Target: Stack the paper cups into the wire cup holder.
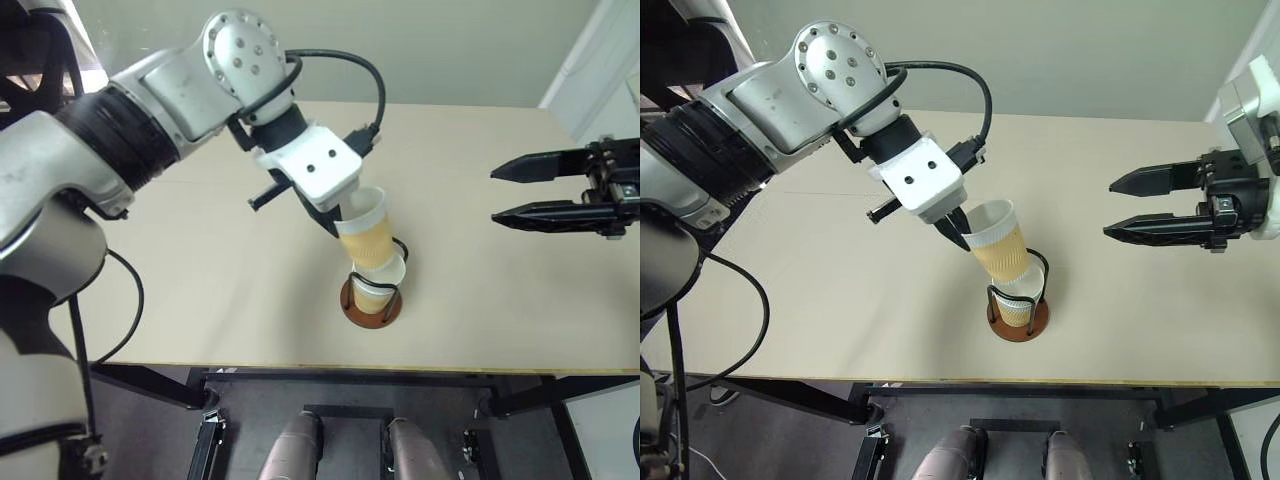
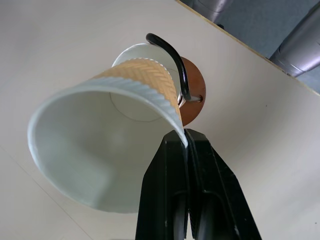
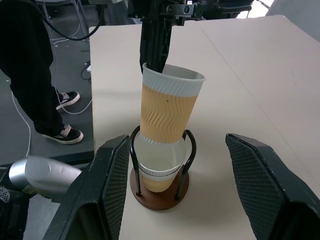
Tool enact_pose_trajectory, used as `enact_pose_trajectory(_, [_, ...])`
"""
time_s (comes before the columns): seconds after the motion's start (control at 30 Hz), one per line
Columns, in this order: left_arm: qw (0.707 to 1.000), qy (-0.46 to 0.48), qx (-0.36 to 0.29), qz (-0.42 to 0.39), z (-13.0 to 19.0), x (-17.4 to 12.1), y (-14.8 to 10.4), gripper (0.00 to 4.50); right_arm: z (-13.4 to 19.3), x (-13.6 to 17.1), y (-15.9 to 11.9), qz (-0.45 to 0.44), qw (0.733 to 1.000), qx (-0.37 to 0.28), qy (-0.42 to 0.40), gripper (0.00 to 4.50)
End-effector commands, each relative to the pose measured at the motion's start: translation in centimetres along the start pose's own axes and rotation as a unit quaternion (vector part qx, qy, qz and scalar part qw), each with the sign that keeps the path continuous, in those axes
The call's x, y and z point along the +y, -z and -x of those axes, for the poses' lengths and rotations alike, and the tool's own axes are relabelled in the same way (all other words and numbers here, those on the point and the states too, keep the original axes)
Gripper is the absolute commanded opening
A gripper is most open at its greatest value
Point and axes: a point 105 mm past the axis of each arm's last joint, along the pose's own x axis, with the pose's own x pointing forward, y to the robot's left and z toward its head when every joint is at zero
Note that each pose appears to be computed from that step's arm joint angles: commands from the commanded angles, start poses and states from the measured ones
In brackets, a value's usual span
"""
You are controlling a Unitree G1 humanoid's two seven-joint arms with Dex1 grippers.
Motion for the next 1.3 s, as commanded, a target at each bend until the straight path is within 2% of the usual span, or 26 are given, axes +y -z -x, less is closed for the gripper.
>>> enact_pose_trajectory(0.03, [1.0, 0.004, 0.012, -0.015, 0.7, 0.3, -0.2, 0.02, 0.4, 0.4, -0.8, 0.024, 1.0, -0.005, 0.008, 3.06])
enact_pose_trajectory(0.6, [0.998, 0.025, 0.015, -0.049, -0.7, 0.8, -0.3, 0.02, 0.5, 0.7, -0.3, 0.023, 0.999, -0.001, 0.026, 3.06])
enact_pose_trajectory(0.93, [0.995, 0.04, 0.054, -0.076, -1.1, 1.2, 0.7, 0.02, 0.7, 0.9, 0.0, 0.022, 0.999, 0.001, 0.036, 3.06])
enact_pose_trajectory(1.07, [0.994, 0.035, 0.053, -0.089, -1.3, 1.9, 0.4, 0.9, 0.8, 1.0, 0.2, 0.018, 0.999, 0.007, 0.036, 3.06])
enact_pose_trajectory(1.3, [0.994, 0.011, 0.032, -0.108, -1.4, 3.0, -0.6, 3.5, 1.0, 1.1, 0.5, 0.017, 0.999, 0.019, 0.038, 3.06])
